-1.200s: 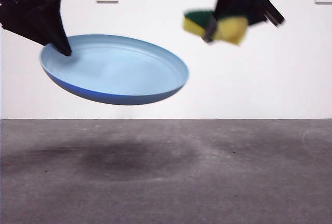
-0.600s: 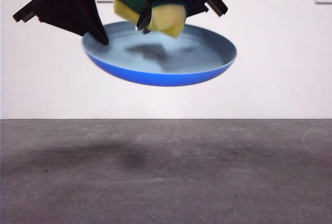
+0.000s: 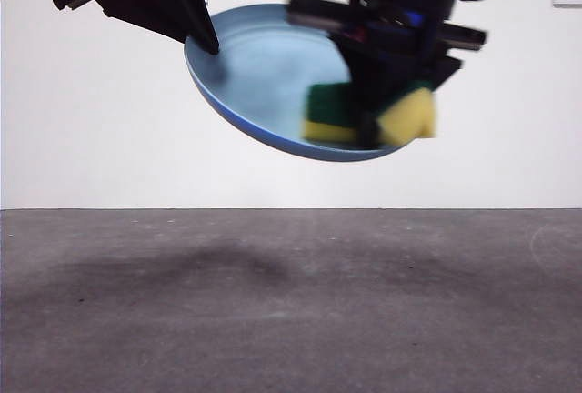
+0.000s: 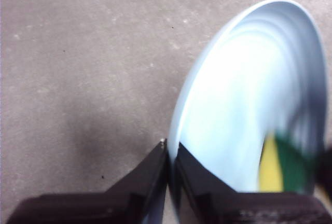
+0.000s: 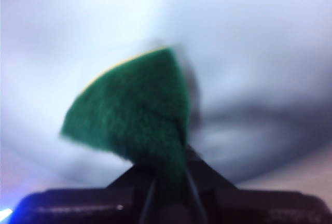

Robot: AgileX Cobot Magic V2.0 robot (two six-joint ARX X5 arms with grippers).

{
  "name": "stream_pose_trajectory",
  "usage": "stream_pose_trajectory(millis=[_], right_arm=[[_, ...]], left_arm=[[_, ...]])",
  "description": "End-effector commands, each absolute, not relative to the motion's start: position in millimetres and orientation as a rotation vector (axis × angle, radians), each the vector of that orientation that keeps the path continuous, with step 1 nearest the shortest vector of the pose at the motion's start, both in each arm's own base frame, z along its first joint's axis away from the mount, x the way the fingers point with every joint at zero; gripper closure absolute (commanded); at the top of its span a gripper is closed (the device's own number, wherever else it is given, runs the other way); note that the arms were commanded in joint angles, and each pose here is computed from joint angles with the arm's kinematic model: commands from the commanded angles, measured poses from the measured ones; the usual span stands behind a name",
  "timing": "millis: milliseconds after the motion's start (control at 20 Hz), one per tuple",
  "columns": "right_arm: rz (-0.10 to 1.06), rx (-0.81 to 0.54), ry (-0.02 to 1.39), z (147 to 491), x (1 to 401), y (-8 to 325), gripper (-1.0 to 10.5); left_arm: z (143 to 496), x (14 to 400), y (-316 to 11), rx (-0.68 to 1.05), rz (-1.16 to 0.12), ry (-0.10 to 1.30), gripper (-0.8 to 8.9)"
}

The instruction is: Pick up the plate,pick up the cloth,clean the plate with the cloth

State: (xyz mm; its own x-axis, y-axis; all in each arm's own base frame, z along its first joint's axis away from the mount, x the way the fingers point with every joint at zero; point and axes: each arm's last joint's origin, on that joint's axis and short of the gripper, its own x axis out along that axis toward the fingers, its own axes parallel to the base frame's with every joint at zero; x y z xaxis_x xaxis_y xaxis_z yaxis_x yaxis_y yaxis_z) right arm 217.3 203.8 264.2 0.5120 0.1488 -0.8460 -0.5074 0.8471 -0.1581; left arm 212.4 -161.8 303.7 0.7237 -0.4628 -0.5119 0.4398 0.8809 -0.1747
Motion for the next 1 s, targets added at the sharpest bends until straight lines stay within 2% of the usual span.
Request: stream_pose_trajectory(millis=[50,200,250,400,500,650,850,900,1000], right_arm=[[0.353,-0.369,0.892,266,230,201,9.6],[0.378,-0.303,0.768,275,240,206,9.6],[0.418,-0.288,0.747,277,242,208,9.6],[0.644,-0.184,0.73,281,242,217,9.6],[0.732,-0.15,0.755,281,239,219,9.6],[0.721,-0.182,0.848,275,235,215,9.6],[0.693,-0.298,1.003,264,224,205,9.6],[0.668,-0.32,1.016,263,224,203,9.6],[0.517,-0.409,0.999,262,225,198,9.6]], left_arm=[[302,206,-170,-0.033,-0.558,0.591,8.21],[302,198,-179,-0.019,-0.599,0.593,8.21],[302,196,-181,-0.015,-0.609,0.593,8.21],[303,192,-186,0.002,-0.609,0.567,8.21],[305,192,-187,0.006,-0.599,0.54,8.21],[307,194,-187,0.021,-0.559,0.505,8.21],[308,196,-185,0.021,-0.535,0.486,8.21],[308,197,-184,0.018,-0.533,0.482,8.21],[308,197,-185,0.015,-0.542,0.483,8.21]])
